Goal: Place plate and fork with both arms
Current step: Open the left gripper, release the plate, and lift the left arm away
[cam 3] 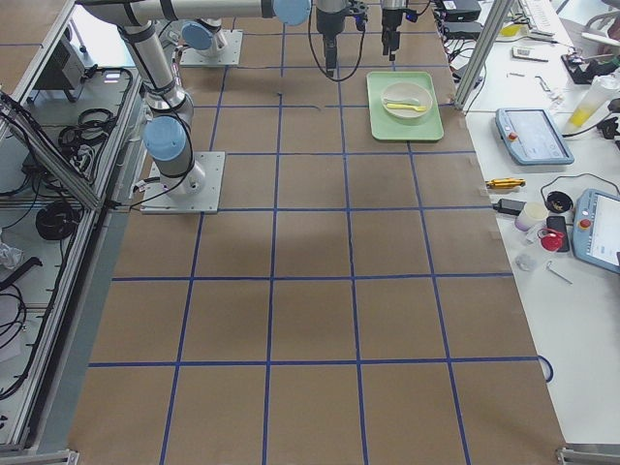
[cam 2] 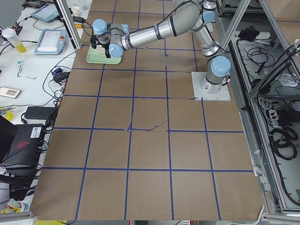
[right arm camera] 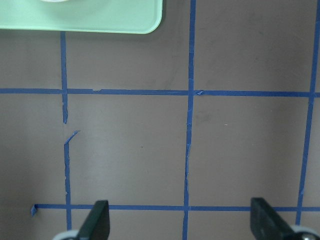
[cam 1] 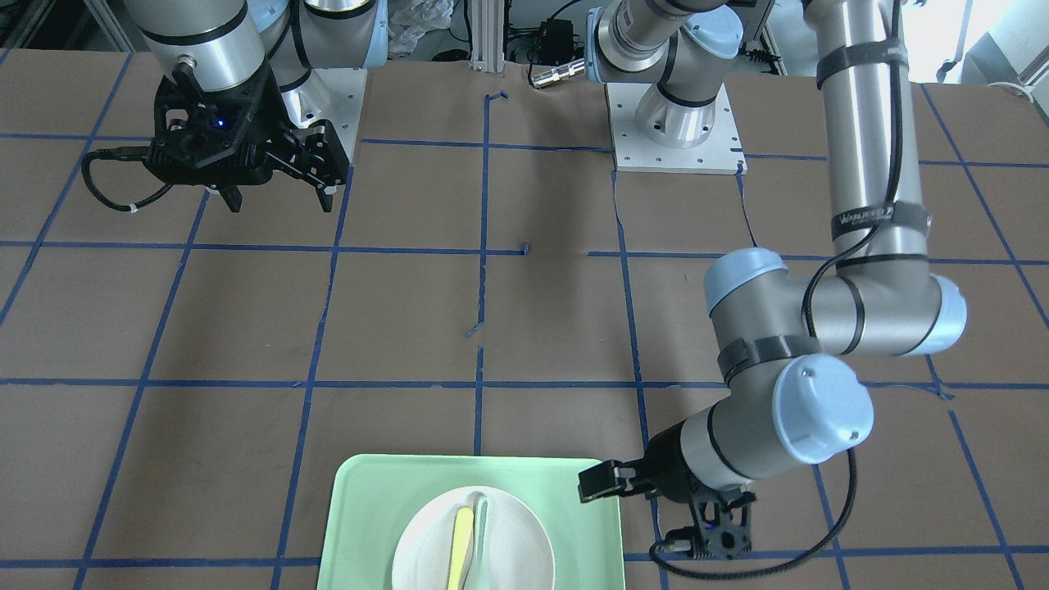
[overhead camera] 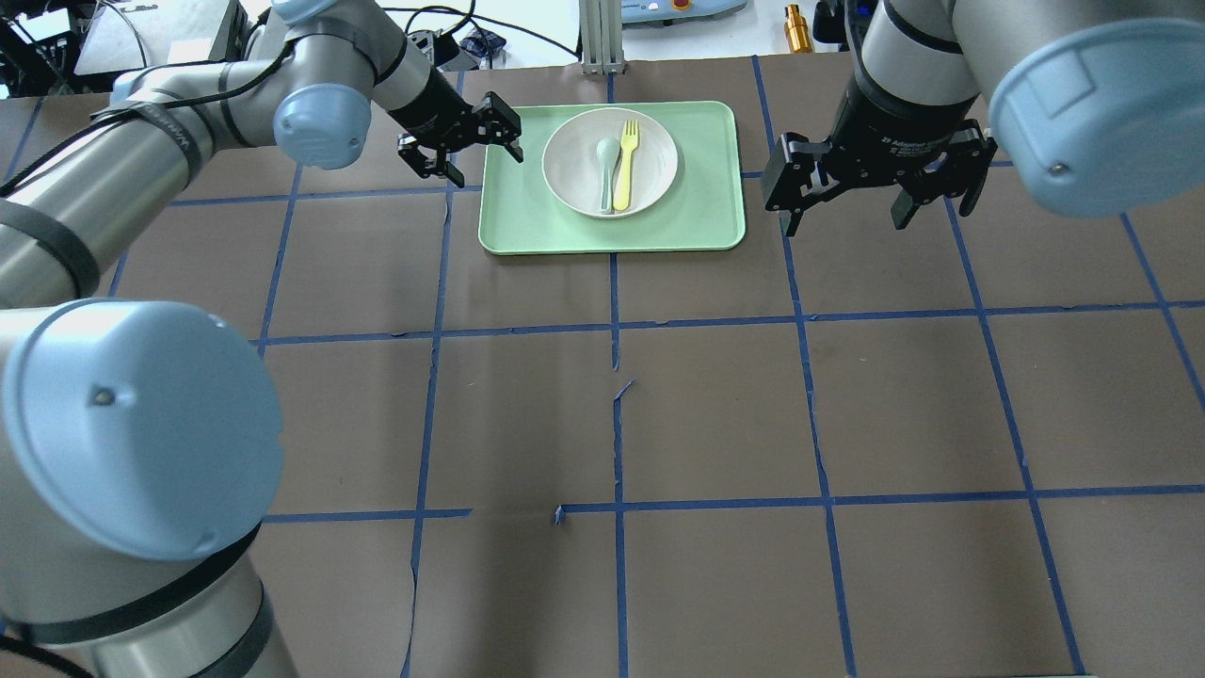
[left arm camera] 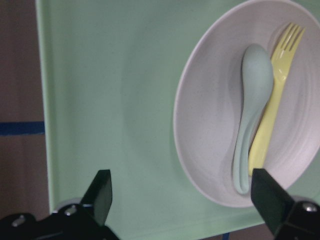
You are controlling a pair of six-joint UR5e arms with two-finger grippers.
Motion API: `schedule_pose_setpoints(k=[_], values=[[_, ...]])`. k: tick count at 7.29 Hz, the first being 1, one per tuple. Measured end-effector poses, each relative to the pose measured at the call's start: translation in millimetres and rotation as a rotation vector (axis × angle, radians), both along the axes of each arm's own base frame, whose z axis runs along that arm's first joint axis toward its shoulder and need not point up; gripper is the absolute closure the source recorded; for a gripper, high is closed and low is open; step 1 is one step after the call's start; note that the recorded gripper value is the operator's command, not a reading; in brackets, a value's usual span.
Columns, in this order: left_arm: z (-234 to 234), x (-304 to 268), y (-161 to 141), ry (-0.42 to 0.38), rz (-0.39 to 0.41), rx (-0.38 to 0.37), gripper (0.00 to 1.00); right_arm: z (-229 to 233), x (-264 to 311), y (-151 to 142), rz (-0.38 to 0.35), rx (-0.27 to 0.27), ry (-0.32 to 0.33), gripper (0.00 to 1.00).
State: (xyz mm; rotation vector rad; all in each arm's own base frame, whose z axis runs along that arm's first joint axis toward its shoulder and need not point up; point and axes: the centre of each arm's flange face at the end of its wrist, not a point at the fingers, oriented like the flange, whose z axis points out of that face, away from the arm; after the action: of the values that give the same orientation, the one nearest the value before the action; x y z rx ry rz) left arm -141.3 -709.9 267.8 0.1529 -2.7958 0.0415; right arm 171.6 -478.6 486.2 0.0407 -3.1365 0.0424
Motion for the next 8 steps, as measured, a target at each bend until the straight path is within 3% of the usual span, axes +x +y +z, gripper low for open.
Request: schedule_pose_setpoints(k=[3,4,6,8], values=[[72.5,59.1,97.3,-0.237,-0.06,0.062,0.0,-0.6,0.0,0.1,0.0,0.001,0.0,0.0],[101.1,61.7,123.4,-0.277,-0.064,0.069,0.0,-0.7,0.0,0.1,0.0,0.001,-0.001,0.0],[154.9,50.2,175.0,-0.304,-0.038,0.041,0.0,-0.7,0.2,0.2,0.0,0.002,-0.002,0.0],[191.6,8.5,213.1,-0.308,-0.072,-0.012,0.0,-0.7,0.1,0.1,0.0,0.001,-0.001,0.0]])
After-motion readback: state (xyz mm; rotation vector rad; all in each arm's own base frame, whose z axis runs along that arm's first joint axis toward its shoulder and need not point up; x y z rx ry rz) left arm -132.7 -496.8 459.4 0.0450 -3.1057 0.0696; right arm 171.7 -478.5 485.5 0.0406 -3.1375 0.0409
